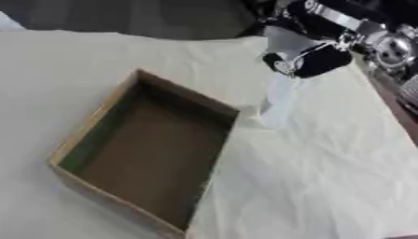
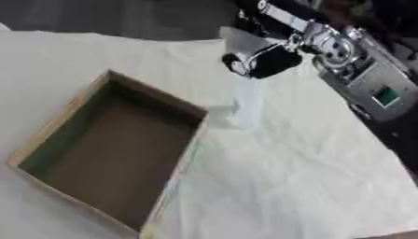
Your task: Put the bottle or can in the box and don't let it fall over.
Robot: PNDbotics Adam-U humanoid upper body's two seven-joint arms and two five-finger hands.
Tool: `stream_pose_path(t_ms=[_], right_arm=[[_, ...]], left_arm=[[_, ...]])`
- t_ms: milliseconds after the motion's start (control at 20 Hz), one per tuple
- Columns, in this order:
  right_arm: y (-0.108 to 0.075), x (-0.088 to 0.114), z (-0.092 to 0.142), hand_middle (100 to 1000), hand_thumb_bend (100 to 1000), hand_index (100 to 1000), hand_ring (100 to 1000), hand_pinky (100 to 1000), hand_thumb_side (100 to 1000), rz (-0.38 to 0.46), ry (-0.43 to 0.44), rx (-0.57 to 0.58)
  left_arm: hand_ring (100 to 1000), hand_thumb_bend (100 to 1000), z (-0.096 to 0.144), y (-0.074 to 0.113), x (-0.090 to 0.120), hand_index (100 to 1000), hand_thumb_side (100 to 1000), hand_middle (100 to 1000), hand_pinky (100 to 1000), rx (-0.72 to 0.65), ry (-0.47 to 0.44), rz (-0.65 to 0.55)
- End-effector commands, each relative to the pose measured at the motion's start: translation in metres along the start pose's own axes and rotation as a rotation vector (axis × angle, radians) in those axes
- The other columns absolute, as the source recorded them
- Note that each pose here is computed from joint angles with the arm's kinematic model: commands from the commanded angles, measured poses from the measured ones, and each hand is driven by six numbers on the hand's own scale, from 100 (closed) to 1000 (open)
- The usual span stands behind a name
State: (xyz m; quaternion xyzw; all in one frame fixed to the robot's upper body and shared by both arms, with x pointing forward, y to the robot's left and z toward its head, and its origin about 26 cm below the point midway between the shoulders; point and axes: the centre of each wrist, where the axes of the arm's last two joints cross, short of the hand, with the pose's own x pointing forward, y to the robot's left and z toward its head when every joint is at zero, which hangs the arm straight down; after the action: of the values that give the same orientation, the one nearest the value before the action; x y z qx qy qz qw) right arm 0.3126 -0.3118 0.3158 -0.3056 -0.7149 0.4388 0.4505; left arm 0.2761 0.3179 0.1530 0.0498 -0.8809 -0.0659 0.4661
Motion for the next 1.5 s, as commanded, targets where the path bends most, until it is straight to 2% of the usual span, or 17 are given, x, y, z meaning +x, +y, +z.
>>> stream_pose_path(t_ms=[50,350,500,600,1050,1200,1300,1500], right_arm=[[-0.0095,0.0022,0.0028,550,266,556,585,543,100,0.046,0.006,-0.021],[-0.008,0.0,0.0042,577,320,584,612,583,100,0.068,0.019,-0.016],[-0.007,-0.0017,0.0052,600,408,609,638,612,112,0.081,0.033,-0.014],[-0.0067,-0.0022,0.0057,601,423,613,639,612,130,0.088,0.04,-0.016],[-0.0059,-0.0027,0.0075,594,427,604,627,599,162,0.141,0.064,-0.063],[-0.0053,-0.0019,0.0076,550,409,548,592,557,150,0.145,0.062,-0.076],[-0.0058,-0.001,0.0075,500,392,498,549,499,147,0.141,0.059,-0.097],[-0.0051,-0.0004,0.0078,477,380,466,524,462,147,0.145,0.05,-0.129]], left_arm=[[542,100,-0.0035,0.001,0.0071,825,813,746,910,-0.005,-0.031,-0.004],[542,100,-0.003,0.001,0.0068,825,816,746,911,-0.002,-0.028,-0.005],[542,100,-0.0027,0.001,0.0066,825,816,746,912,-0.002,-0.027,-0.006],[543,100,-0.0026,0.001,0.0066,825,815,746,914,-0.003,-0.026,-0.006],[543,100,-0.0028,0.0008,0.0066,825,815,746,916,-0.004,-0.026,-0.004],[543,100,-0.0029,0.0006,0.0066,825,816,746,917,-0.005,-0.026,-0.003],[543,100,-0.0028,0.0005,0.0065,825,817,746,917,-0.005,-0.026,-0.002],[543,100,-0.0031,0.0002,0.0067,824,819,746,918,-0.005,-0.027,-0.002]])
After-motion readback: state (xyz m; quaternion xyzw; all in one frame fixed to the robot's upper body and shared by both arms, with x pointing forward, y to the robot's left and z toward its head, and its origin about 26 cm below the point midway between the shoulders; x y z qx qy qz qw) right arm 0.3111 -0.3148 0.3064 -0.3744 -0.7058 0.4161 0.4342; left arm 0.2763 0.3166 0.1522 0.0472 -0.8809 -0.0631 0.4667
